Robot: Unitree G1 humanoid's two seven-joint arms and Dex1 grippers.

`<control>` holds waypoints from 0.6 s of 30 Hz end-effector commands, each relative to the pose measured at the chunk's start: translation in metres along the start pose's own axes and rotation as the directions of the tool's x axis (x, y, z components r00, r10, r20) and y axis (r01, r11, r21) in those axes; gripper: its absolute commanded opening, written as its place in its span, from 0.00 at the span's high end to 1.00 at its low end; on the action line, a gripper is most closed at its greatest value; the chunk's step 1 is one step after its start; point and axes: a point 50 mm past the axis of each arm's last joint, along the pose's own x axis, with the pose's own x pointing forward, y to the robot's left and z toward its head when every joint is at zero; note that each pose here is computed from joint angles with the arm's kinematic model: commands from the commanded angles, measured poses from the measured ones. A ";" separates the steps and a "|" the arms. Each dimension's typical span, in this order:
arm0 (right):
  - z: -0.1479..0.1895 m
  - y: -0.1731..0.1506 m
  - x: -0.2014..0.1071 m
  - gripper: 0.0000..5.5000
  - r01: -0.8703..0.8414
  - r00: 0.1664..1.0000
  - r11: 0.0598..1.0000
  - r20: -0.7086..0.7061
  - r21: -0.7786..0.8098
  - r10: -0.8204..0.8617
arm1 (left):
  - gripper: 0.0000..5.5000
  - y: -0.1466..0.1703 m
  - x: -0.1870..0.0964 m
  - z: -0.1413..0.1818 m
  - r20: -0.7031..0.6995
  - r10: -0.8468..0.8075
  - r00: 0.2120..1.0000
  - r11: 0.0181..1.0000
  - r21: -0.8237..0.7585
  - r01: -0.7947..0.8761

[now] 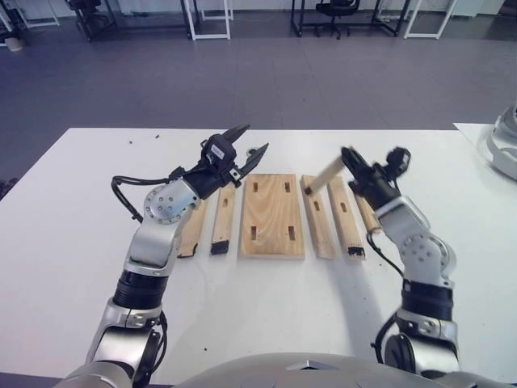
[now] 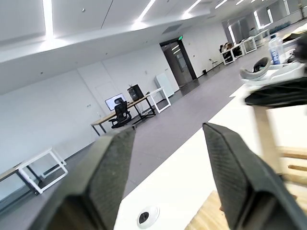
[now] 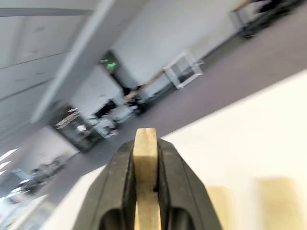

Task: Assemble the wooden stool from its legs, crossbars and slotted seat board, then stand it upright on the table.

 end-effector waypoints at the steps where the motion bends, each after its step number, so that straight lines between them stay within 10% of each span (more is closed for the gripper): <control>1: -0.003 -0.002 0.002 0.92 0.044 0.998 0.999 0.038 -0.005 -0.044 | 0.39 0.006 -0.008 -0.008 -0.044 0.076 0.996 0.997 0.013 -0.076; 18: -0.034 -0.020 0.013 0.92 0.152 0.988 0.966 0.002 -0.208 -0.155 | 0.39 0.019 -0.014 -0.012 -0.057 0.141 0.988 0.990 0.008 -0.141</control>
